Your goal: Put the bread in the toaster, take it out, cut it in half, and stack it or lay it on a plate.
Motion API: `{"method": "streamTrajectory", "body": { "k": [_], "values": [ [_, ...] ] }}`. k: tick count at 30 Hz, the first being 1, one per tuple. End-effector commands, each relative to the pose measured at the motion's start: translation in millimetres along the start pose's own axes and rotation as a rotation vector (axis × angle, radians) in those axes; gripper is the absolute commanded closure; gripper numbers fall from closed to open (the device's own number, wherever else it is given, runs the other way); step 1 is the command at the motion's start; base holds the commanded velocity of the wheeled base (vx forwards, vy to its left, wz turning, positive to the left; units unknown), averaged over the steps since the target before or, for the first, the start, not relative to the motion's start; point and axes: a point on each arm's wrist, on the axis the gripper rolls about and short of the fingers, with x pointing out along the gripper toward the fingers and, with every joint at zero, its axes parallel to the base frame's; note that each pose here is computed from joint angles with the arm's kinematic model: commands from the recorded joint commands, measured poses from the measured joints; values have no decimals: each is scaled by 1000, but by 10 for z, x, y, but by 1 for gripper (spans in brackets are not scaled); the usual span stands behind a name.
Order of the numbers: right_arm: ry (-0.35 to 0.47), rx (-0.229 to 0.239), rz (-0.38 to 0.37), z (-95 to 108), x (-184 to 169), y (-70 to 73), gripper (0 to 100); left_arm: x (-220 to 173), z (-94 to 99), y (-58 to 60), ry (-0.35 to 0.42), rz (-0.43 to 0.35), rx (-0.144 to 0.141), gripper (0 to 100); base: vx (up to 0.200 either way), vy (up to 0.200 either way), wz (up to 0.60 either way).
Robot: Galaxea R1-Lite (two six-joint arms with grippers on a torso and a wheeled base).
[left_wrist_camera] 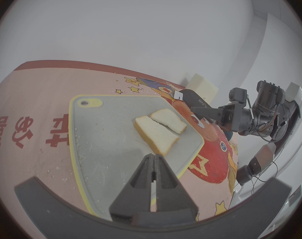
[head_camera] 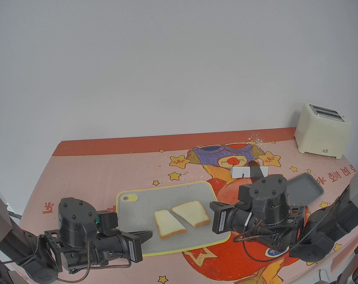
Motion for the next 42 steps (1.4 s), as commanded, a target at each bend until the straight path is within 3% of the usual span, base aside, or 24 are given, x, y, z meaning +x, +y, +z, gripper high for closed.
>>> {"method": "streamTrajectory", "body": {
  "k": [1,42],
  "values": [
    [25,-8,-28,-84,115,-22,100,148,-4,14,22,12,-2,100,0,0,0],
    [32,13,-47,-155,300,17,100,169,33,38,10,17,-8,100,0,0,0]
  ]
}}
